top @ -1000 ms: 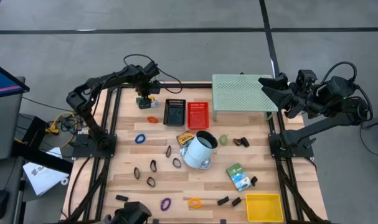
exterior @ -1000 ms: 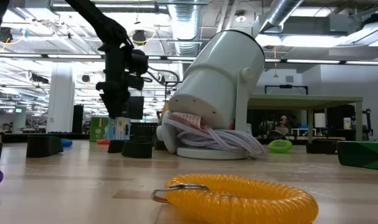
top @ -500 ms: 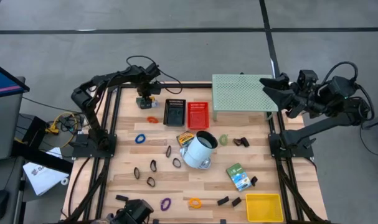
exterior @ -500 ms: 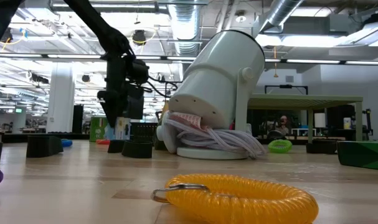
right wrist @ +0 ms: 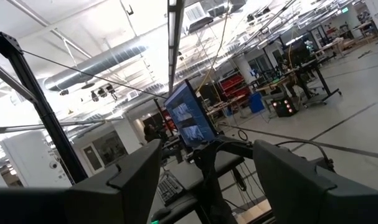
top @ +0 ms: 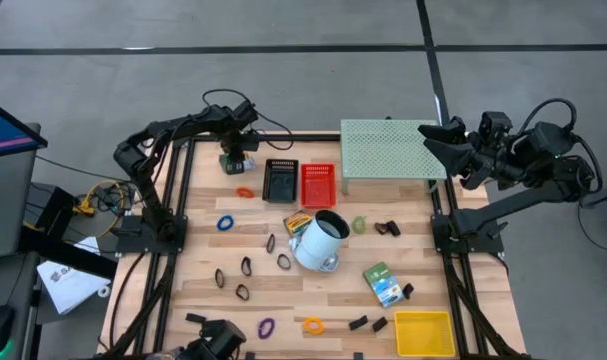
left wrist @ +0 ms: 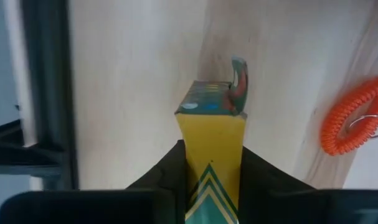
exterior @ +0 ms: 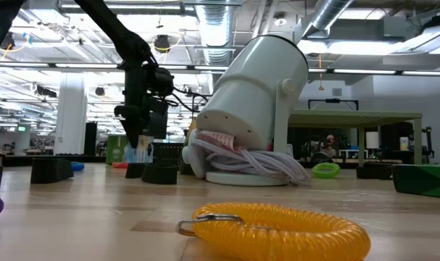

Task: Pick & Place Office Desk Supplies
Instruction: Put the crayon box into the black bin

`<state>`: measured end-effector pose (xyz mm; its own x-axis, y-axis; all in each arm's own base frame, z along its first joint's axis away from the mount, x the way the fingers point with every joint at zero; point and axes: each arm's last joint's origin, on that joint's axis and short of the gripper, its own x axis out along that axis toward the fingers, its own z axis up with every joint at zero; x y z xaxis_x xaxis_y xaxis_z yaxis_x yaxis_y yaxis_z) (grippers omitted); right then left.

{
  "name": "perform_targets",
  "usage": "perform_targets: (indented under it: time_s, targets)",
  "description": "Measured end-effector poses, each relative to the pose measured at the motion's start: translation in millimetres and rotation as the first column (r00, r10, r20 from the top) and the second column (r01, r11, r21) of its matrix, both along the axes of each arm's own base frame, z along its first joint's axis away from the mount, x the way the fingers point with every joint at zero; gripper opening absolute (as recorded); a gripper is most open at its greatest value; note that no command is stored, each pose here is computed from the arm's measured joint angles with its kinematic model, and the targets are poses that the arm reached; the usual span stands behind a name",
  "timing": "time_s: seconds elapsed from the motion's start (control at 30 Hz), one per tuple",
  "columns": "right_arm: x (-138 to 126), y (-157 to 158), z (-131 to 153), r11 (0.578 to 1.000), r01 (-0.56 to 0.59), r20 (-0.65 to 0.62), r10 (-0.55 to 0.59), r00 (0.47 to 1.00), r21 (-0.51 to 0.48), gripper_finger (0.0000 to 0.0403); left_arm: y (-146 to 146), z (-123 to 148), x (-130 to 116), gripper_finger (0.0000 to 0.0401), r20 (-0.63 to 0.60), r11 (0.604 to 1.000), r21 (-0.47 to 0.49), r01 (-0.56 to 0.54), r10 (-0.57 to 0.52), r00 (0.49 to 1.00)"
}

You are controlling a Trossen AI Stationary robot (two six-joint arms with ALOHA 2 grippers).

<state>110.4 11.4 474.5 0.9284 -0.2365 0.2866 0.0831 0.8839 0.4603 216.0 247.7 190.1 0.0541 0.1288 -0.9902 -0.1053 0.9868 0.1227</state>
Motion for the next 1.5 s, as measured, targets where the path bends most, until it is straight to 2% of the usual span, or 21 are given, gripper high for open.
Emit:
perform_targets:
  time_s: [0.2, 0.33, 0.57, 0.67, 0.73, 0.8, 0.93, 1.03, 1.17, 1.3, 1.4, 1.5]
  targets:
    - [-0.1, 0.0, 0.1, 1.000, 0.001, 0.001, -0.001, 1.000, 0.001, 0.0249, -11.8, 22.6, 1.6, 0.0084, 0.052, 0.999, 0.048, 0.025, -0.028, 0.998]
    - [-0.1, -0.1, 0.1, 1.000, 0.003, 0.001, -0.003, 1.000, -0.001, 0.0249, -27.5, 38.8, 9.3, 0.0079, 0.135, 0.998, 0.051, 0.036, -0.042, 0.990]
    - [-0.1, -0.1, 0.1, 1.000, 0.003, 0.001, -0.003, 1.000, -0.001, 0.0249, -48.3, 69.1, 22.9, 0.0082, 0.362, 0.998, 0.061, -0.029, 0.005, 0.932]
    - [-0.1, -0.1, 0.1, 1.000, 0.003, 0.001, -0.003, 1.000, -0.001, 0.0249, -56.1, 79.9, 25.4, 0.0079, 0.407, 0.996, 0.087, -0.029, -0.009, 0.913]
    - [-0.1, -0.1, 0.1, 1.000, 0.003, 0.001, -0.003, 1.000, -0.001, 0.0249, -62.9, 81.3, 30.6, 0.0078, 0.429, 0.997, 0.071, -0.021, -0.011, 0.903]
    - [-0.1, -0.1, 0.1, 1.000, 0.003, 0.001, -0.003, 1.000, -0.001, 0.0249, -68.7, 84.1, 40.1, 0.0078, 0.501, 0.999, 0.038, -0.011, -0.009, 0.866]
    - [-0.1, -0.1, 0.1, 1.000, 0.003, 0.001, -0.003, 1.000, -0.001, 0.0249, -70.0, 84.0, 57.9, 0.0082, 0.588, 0.999, 0.039, -0.032, 0.003, 0.809]
    - [-0.1, -0.1, 0.1, 1.000, 0.003, 0.000, -0.003, 1.000, -0.001, 0.0249, -65.4, 76.5, 67.1, 0.0082, 0.611, 0.998, 0.017, -0.062, 0.039, 0.791]
    - [0.0, -0.1, 0.0, 1.000, 0.003, -0.001, -0.003, 1.000, -0.001, 0.0249, -60.1, 58.2, 77.2, 0.0082, 0.594, 0.998, -0.019, -0.053, 0.054, 0.803]
    - [0.2, 0.0, 0.0, 1.000, 0.003, -0.002, -0.003, 1.000, 0.000, 0.0249, -51.0, 51.8, 86.3, 0.0084, 0.681, 0.997, -0.073, -0.040, 0.079, 0.728]
    - [0.2, 0.0, 0.0, 1.000, 0.001, -0.001, -0.001, 1.000, 0.004, 0.0249, -44.6, 44.2, 84.0, 0.0084, 0.728, 0.993, -0.096, -0.069, 0.118, 0.676]
    - [0.2, 0.0, -0.2, 1.000, 0.000, -0.002, 0.000, 1.000, 0.008, 0.0249, -39.5, 37.5, 77.3, 0.0084, 0.792, 0.983, -0.164, -0.083, 0.181, 0.583]
